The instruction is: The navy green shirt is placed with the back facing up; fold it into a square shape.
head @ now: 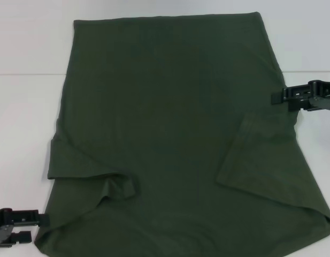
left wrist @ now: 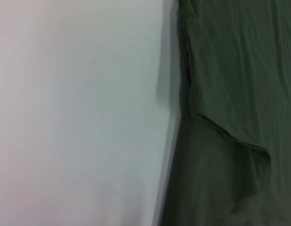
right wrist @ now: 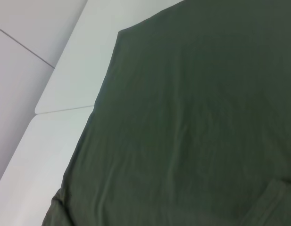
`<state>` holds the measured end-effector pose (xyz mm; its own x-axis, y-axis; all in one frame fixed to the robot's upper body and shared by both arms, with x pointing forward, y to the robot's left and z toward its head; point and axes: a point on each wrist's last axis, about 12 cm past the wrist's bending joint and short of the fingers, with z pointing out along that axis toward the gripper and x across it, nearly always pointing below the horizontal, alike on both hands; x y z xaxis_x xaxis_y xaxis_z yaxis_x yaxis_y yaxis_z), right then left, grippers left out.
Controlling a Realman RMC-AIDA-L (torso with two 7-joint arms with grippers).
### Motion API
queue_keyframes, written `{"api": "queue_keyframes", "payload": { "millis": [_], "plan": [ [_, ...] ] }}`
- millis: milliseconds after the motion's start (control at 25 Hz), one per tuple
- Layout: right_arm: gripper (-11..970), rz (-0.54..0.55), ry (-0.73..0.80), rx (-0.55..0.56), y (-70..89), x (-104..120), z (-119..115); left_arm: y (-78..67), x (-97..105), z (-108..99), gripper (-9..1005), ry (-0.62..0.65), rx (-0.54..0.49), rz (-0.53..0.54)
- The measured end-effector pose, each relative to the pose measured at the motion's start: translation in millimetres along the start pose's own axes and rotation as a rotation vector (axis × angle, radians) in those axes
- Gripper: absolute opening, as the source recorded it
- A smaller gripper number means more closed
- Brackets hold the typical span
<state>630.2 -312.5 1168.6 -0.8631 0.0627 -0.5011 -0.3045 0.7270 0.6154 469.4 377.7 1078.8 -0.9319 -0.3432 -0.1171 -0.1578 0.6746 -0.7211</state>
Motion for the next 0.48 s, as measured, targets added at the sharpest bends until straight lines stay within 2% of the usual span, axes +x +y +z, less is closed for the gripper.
{"api": "queue_keyframes", "payload": {
  "millis": [480],
  "plan": [
    [767, 0.009, -0.004, 0.002, -2.8, 3, -2, -3.7, -3, 17, 752, 0.026, 0.006, 0.008]
  ]
}}
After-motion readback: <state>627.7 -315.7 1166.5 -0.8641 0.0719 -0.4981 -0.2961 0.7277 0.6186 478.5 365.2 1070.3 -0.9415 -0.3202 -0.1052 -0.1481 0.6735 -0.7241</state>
